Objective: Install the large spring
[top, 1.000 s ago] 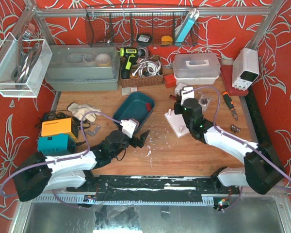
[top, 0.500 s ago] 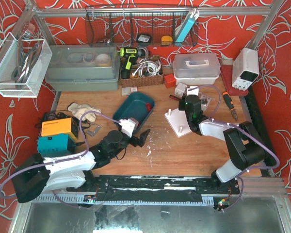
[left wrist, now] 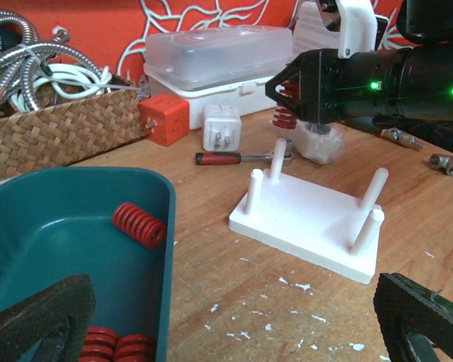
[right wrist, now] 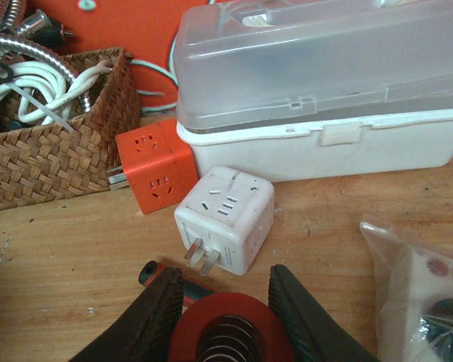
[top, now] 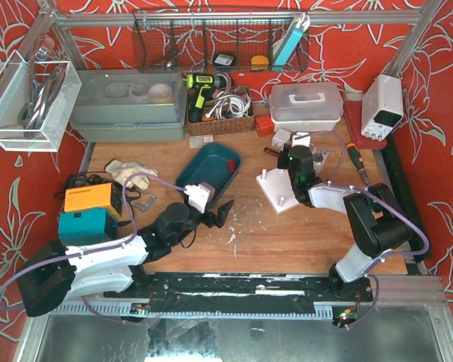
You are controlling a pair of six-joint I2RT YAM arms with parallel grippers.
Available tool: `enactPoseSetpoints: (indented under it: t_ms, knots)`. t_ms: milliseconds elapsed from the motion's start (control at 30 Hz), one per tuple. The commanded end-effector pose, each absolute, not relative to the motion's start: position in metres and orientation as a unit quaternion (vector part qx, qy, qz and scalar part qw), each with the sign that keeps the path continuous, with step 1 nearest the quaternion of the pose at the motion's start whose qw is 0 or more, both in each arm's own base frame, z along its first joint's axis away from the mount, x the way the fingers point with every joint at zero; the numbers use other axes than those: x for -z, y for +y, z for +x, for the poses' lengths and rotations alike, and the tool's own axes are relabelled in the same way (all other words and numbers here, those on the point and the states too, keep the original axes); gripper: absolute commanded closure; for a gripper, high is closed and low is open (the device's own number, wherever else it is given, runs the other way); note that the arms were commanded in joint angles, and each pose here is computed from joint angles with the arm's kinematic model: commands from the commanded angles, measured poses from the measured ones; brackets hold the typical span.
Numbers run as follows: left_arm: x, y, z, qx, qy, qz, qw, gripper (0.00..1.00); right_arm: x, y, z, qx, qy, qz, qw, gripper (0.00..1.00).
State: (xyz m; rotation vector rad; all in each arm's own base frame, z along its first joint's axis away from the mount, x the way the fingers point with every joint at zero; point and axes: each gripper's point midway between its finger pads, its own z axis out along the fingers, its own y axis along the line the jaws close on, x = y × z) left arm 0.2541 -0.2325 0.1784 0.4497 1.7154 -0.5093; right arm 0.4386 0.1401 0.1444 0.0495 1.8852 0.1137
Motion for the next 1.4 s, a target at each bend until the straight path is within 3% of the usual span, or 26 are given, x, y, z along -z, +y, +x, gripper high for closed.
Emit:
enactPoseSetpoints:
  t_ms: [0,867,1367]
  knots:
    - [-0.187,-0.232,0.254,0.224,0.73,0.193,0.617,0.0,-0.161,0.144,0.446,-0.066,0.793,0.029,0.605,1.0]
    - [-0.189,-0.236,0.253,0.231,0.728,0.201,0.613,0.0,-0.127,0.149,0.446,-0.059,0.82,0.016,0.57,1.0]
    - [-0.189,-0.236,0.253,0.231,0.728,0.203,0.613,0.0,-0.149,0.15,0.441,-0.057,0.812,-0.006,0.581,1.0]
